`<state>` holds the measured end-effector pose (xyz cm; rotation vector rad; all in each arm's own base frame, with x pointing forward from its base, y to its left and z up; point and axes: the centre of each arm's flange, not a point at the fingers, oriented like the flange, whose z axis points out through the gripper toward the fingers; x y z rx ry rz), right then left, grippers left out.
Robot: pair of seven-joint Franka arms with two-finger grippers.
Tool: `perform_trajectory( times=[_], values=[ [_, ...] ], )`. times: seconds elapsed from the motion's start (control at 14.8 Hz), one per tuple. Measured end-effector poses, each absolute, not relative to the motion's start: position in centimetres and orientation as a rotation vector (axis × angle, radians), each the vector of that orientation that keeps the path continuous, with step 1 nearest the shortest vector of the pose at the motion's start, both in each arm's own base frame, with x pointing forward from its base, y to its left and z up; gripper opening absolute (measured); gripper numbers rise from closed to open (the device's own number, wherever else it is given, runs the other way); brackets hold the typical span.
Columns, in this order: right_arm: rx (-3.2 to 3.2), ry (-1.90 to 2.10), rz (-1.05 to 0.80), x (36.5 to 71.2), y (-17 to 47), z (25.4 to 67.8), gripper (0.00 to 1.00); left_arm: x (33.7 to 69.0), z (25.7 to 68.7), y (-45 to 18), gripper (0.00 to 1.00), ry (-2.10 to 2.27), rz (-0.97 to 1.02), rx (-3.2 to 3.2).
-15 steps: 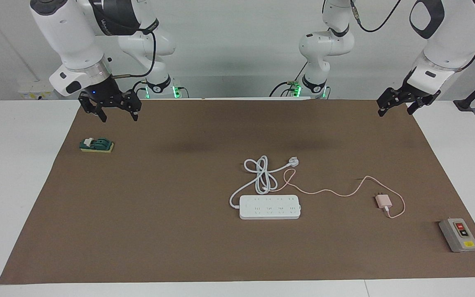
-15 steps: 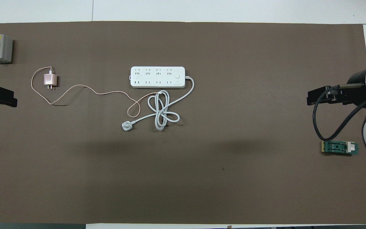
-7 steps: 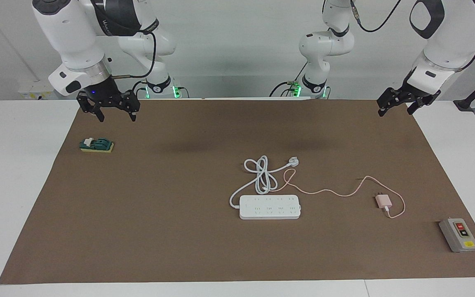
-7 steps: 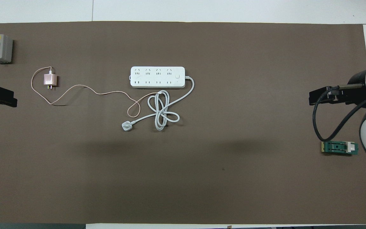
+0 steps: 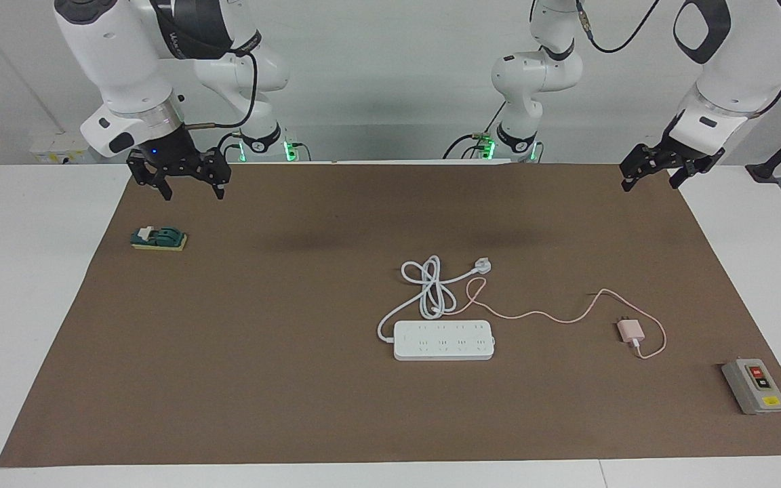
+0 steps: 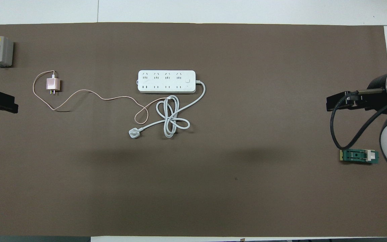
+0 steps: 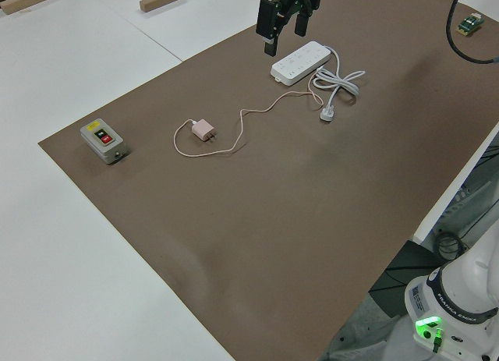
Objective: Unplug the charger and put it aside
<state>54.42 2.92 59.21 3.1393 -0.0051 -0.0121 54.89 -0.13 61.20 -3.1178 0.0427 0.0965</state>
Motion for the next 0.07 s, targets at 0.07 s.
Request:
perform_trajectory(
  times=[0.07],
  values=[
    [3.139, -0.005, -0.012, 54.42, 2.91, 59.21, 1.00, 54.89, 61.20, -0.13, 1.00, 0.043, 0.096, -3.118]
  ],
)
